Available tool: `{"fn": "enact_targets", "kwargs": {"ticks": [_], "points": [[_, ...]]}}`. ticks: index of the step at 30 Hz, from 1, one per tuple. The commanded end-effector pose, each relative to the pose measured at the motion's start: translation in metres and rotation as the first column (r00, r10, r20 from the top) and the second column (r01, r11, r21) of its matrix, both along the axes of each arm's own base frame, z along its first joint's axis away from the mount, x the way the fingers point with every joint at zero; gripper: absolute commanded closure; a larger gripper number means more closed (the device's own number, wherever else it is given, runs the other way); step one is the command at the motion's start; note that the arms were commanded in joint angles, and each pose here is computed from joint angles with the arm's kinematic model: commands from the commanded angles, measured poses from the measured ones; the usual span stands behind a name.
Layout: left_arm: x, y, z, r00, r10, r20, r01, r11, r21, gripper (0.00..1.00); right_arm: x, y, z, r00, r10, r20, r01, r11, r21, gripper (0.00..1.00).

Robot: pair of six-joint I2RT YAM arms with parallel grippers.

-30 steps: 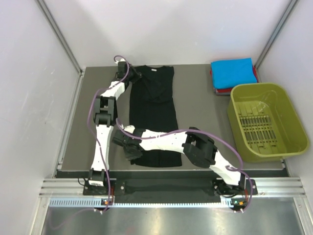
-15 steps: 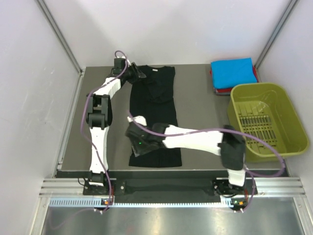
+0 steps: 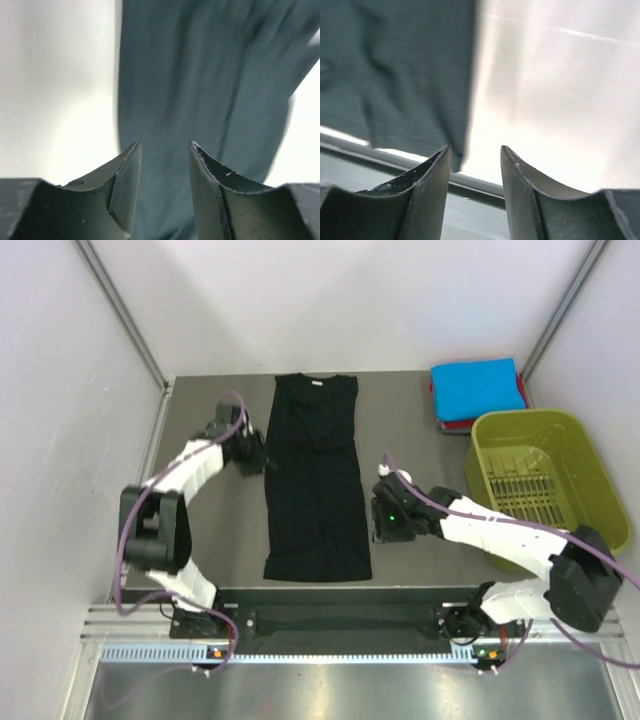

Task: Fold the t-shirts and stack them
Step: Fold the tshirt

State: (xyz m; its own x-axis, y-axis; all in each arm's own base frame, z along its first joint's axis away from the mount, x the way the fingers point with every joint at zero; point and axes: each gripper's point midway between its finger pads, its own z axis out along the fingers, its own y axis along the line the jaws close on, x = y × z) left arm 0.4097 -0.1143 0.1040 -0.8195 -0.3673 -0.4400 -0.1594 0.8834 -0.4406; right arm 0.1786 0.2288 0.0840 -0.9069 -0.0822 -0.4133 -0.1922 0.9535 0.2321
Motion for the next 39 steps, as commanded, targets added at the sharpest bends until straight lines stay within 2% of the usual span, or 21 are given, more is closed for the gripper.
{"fn": "enact_targets", "kwargs": {"ticks": [1,2,4,5,8,10,12,17,20,24,32,39], "points": [[-0.079,0.004,-0.014,0.997,-0.027,-0.072,0.033,0.995,0.093,0.52,0.002,-0.011,0.007,1.0,-0.016,0.006,0.015,0.997,0.071,0.55],[-0.092,0.005,-0.006,0.998,-0.034,-0.051,0.039,0.995,0.093,0.52,-0.004,-0.017,-0.004,1.0,-0.017,-0.018,0.018,0.998,0.06,0.55],[-0.125,0.017,-0.025,0.994,-0.013,-0.111,0.027,0.991,0.128,0.52,-0.008,-0.017,-0.009,0.999,-0.021,-0.034,0.024,0.996,0.085,0.55],[-0.135,0.019,-0.019,0.996,-0.01,-0.089,0.021,0.992,0.121,0.52,-0.015,-0.018,-0.016,0.998,-0.015,-0.064,0.021,0.995,0.093,0.55],[-0.166,0.014,-0.031,0.992,-0.024,-0.122,0.033,0.997,0.074,0.51,-0.023,-0.012,-0.024,0.996,0.004,-0.087,0.008,0.991,0.137,0.56],[-0.17,0.01,-0.029,0.993,-0.022,-0.116,0.035,0.993,0.113,0.5,-0.026,-0.01,-0.027,0.995,0.015,-0.096,0.0,0.988,0.152,0.56],[-0.177,0.002,-0.027,0.985,-0.02,-0.17,0.037,0.995,0.097,0.5,-0.032,-0.011,-0.033,0.994,0.024,-0.109,-0.008,0.988,0.151,0.57],[-0.184,0.0,-0.036,0.967,0.09,-0.237,-0.076,0.995,0.067,0.58,-0.047,0.004,-0.032,0.99,0.045,-0.13,-0.012,0.97,0.244,0.57],[-0.201,0.009,-0.051,0.946,0.158,-0.283,-0.137,0.986,0.092,0.64,-0.049,0.008,-0.037,0.989,0.042,-0.14,-0.007,0.97,0.243,0.57],[-0.227,0.004,-0.064,0.927,0.149,-0.344,-0.135,0.989,0.066,0.65,-0.056,0.017,-0.045,0.985,0.06,-0.162,-0.016,0.965,0.26,0.57],[-0.244,0.005,-0.071,0.935,0.167,-0.314,-0.121,0.979,0.161,0.62,-0.061,0.017,-0.055,0.983,0.05,-0.174,-0.008,0.973,0.232,0.59],[-0.25,0.002,-0.071,0.942,0.159,-0.295,-0.114,0.98,0.165,0.63,-0.061,0.022,-0.062,0.983,0.044,-0.178,-0.001,0.973,0.232,0.62]]}}
